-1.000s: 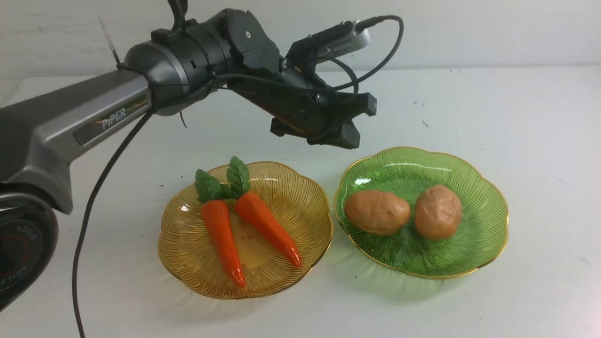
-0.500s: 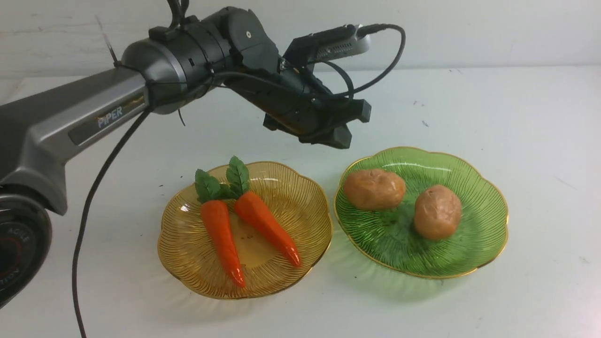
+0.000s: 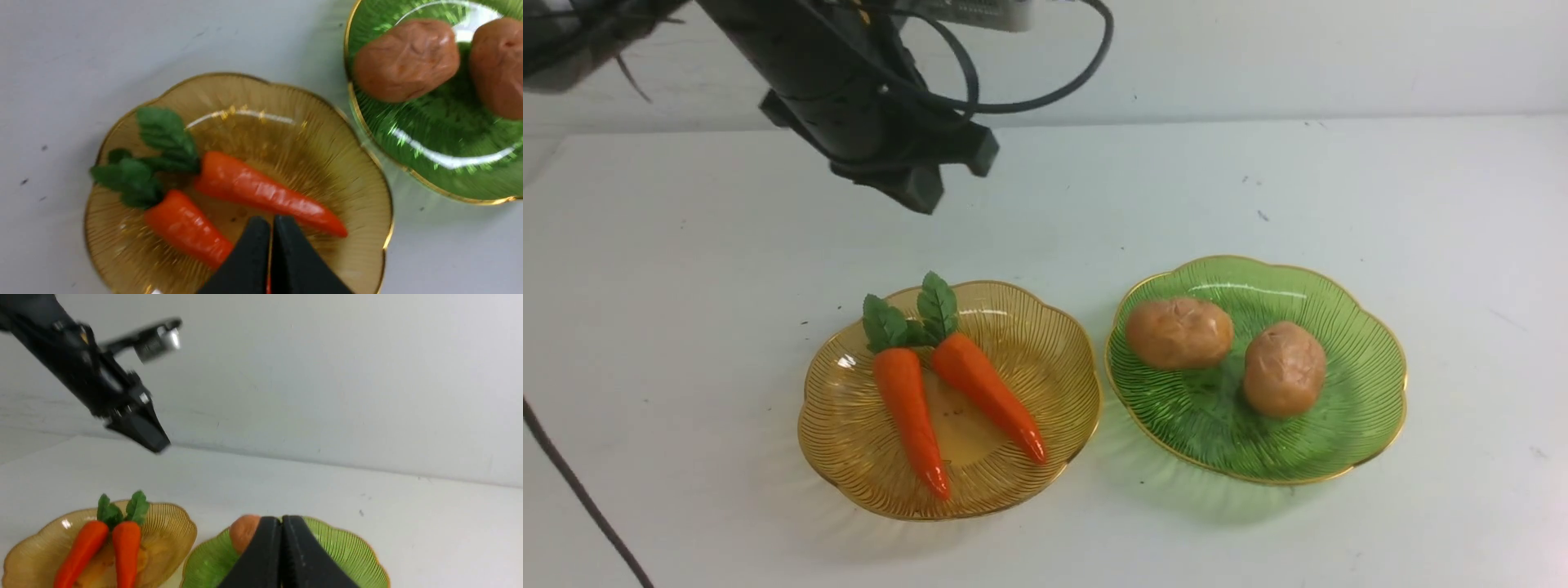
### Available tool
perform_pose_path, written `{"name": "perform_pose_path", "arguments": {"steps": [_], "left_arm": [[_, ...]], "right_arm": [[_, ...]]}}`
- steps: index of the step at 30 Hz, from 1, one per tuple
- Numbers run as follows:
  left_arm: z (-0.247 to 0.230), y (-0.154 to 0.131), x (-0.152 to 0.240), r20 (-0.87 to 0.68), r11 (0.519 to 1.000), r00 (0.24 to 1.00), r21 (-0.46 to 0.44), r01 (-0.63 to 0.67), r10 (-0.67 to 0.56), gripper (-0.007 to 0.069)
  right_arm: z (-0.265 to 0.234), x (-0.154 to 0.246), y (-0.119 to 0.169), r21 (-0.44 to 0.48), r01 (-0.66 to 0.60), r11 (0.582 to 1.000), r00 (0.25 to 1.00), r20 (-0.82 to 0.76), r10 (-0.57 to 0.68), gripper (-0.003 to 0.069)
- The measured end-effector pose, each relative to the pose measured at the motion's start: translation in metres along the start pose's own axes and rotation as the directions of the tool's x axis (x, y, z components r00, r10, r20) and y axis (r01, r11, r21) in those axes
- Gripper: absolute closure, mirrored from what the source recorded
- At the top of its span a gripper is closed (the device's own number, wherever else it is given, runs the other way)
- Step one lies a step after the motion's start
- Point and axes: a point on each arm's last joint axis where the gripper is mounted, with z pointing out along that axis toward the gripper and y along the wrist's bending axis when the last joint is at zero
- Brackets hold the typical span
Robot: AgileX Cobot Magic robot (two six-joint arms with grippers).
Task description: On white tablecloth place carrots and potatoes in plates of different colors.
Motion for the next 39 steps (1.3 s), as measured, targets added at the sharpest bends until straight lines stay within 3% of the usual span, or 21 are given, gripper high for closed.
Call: {"name": "perform_pose_path", "arguments": {"steps": [4, 8, 16, 21, 24, 30, 36, 39], "left_arm": [[-0.036, 0.005, 0.007, 0.054, 0.995, 0.998, -0.093, -0.026, 0.032, 0.0629], [-0.077, 0.009, 0.020, 0.128, 0.984, 0.990, -0.176, -0.038, 0.061, 0.0629], [-0.115, 0.008, 0.067, 0.160, 0.977, 0.984, -0.209, -0.038, 0.072, 0.0629], [-0.130, 0.006, 0.149, 0.144, 0.978, 0.989, -0.207, -0.011, 0.042, 0.0629], [-0.119, 0.005, 0.209, 0.140, 0.981, 0.990, -0.193, 0.015, 0.012, 0.0629], [-0.078, -0.001, 0.275, 0.319, 0.991, 0.945, -0.083, 0.108, -0.077, 0.0629], [-0.053, -0.004, 0.293, 0.564, 0.987, 0.811, 0.045, 0.156, -0.154, 0.0629], [-0.051, -0.004, 0.293, 0.578, 0.986, 0.801, 0.050, 0.156, -0.156, 0.0629]], "right_arm": [[0.007, 0.023, -0.006, 0.078, 0.025, 0.997, 0.997, -0.069, -0.020, 0.0674], [0.008, 0.023, -0.008, 0.106, 0.025, 0.994, 0.999, -0.037, -0.022, 0.0674], [0.008, 0.022, -0.008, 0.117, 0.023, 0.993, 1.000, -0.022, -0.020, 0.0674], [0.008, 0.022, -0.008, 0.116, 0.023, 0.993, 1.000, -0.021, -0.020, 0.0674], [0.008, 0.022, -0.008, 0.116, 0.023, 0.993, 1.000, -0.020, -0.020, 0.0674], [0.008, 0.022, -0.008, 0.116, 0.023, 0.993, 1.000, -0.019, -0.020, 0.0674], [0.008, 0.022, -0.008, 0.116, 0.024, 0.993, 1.000, -0.020, -0.022, 0.0674], [0.008, 0.022, -0.008, 0.116, 0.032, 0.993, 0.999, -0.021, -0.030, 0.0674]]}}
